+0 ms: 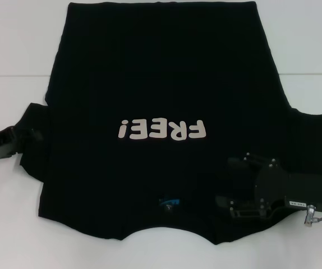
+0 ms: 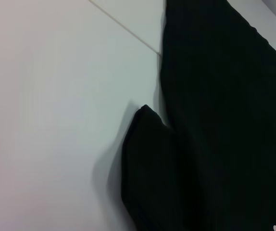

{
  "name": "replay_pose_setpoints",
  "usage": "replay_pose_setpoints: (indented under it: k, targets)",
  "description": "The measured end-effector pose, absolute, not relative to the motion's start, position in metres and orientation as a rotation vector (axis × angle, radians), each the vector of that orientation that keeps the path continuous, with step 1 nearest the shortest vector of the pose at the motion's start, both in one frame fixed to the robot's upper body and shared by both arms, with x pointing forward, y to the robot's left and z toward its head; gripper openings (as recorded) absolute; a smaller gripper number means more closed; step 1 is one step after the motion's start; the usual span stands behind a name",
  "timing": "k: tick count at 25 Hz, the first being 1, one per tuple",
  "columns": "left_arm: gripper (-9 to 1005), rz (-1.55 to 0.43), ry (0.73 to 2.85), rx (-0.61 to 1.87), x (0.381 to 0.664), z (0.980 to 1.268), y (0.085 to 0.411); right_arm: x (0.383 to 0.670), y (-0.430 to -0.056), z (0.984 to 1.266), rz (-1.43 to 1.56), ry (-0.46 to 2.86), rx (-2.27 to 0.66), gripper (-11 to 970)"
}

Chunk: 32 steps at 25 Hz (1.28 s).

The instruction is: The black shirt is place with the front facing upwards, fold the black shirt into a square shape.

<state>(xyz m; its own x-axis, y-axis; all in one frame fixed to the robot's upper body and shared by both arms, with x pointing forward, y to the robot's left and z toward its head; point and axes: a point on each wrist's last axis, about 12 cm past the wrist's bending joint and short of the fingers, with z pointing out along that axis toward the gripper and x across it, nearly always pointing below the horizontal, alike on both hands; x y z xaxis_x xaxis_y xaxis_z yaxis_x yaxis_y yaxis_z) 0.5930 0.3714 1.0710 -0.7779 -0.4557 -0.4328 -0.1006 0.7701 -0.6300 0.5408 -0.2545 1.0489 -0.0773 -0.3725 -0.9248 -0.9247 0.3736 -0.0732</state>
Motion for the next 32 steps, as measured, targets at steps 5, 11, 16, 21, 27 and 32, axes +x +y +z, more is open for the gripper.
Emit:
replay_pose_setpoints:
  k: [5, 11, 16, 21, 27, 32]
  targets:
    - [588, -0.794, 2.379, -0.420, 0.593, 1.070, 0.372, 0.541, -0.255, 1.049, 0.702, 1.647, -1.172, 944]
    - [578, -0.824, 2.401, -0.404, 0.588, 1.070, 0.372, 0.541, -0.255, 1.050, 0.698, 1.645, -1.173, 944]
    - [586, -0.859, 2.413, -0.387, 0.585, 1.071, 0.372, 0.541, -0.255, 1.050, 0.697, 1.645, -1.174, 945]
    - [723, -0.840, 2.411, -0.397, 0.584, 1.071, 0.375, 0.542, -0.255, 1.050, 0.695, 1.644, -1.174, 945]
    - [722, -0.795, 2.437, -0.403, 0.583, 1.071, 0.381, 0.542, -0.255, 1.050, 0.694, 1.643, -1.175, 944]
    - [719, -0.809, 2.448, -0.390, 0.583, 1.073, 0.380, 0.542, -0.255, 1.050, 0.694, 1.643, -1.175, 944]
